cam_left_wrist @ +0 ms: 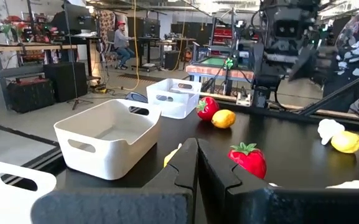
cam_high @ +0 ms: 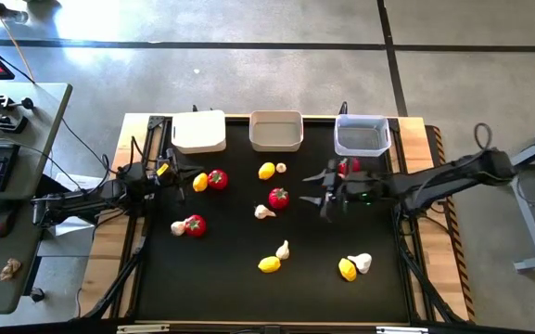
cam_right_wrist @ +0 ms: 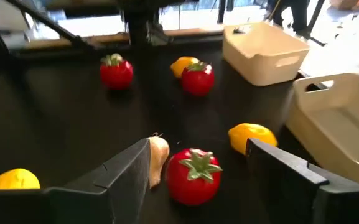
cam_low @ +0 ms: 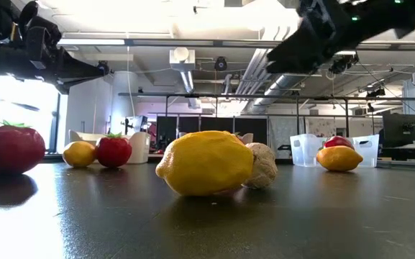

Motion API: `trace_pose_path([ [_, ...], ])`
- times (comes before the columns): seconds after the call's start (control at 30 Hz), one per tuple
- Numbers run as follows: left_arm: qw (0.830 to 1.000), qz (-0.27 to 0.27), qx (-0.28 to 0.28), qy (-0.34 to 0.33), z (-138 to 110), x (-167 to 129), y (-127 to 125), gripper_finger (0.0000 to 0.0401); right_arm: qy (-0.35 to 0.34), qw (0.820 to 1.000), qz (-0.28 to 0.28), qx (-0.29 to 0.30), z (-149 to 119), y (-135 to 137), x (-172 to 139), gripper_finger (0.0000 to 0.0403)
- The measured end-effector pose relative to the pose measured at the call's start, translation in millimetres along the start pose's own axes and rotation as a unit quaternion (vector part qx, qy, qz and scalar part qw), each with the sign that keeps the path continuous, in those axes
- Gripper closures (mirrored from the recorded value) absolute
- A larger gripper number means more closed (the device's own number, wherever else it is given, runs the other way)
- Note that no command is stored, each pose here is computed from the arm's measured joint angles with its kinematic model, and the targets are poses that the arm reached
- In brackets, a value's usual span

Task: Sort produce into baskets
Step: Put the middle tomato into the gray bin

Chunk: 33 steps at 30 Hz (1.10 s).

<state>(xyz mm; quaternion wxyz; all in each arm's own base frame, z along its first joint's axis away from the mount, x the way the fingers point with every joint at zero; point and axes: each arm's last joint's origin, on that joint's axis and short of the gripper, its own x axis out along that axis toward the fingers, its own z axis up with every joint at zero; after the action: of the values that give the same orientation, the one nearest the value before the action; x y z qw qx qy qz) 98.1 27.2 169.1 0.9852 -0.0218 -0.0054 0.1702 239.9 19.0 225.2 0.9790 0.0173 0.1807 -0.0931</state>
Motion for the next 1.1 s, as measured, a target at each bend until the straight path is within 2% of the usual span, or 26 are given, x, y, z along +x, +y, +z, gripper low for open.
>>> trace_pose_path([
  [0.27, 1.0, 0.001, 0.008, -0.001, 0.2, 0.0, 0.1, 0.0401, 0.078, 0.997, -0.013, -0.01, 22.5, 12.7, 42.7, 0.0146],
  [0.53, 1.0, 0.001, 0.027, -0.002, 0.4, 0.0, 0.0, 0.0401, 0.15, 0.985, -0.063, 0.053, 49.8, -2.1, 73.5, 0.0158],
  [0.67, 1.0, -0.001, 0.024, -0.002, 0.4, 0.0, -0.1, 0.0401, 0.191, 0.977, -0.066, 0.066, 59.0, -13.3, 88.3, 0.0196],
  [0.8, 1.0, -0.001, 0.022, -0.002, 0.4, 0.0, -0.1, 0.0401, 0.215, 0.973, -0.034, 0.071, 68.6, -23.1, 102.7, 0.0255],
  [0.93, 0.999, -0.001, 0.032, -0.002, 0.5, 0.0, -0.1, 0.0401, 0.275, 0.957, -0.003, 0.091, 75.0, -31.2, 110.2, 0.0295],
  [1.0, 1.0, -0.002, 0.031, -0.002, 0.4, 0.0, -0.1, 0.0401, 0.313, 0.947, -0.007, 0.077, 76.0, -31.7, 113.0, 0.0293],
  [1.1, 1.0, -0.002, 0.028, -0.002, 0.4, 0.0, -0.1, 0.0401, 0.343, 0.938, -0.015, 0.046, 79.2, -30.7, 120.7, 0.0265],
])
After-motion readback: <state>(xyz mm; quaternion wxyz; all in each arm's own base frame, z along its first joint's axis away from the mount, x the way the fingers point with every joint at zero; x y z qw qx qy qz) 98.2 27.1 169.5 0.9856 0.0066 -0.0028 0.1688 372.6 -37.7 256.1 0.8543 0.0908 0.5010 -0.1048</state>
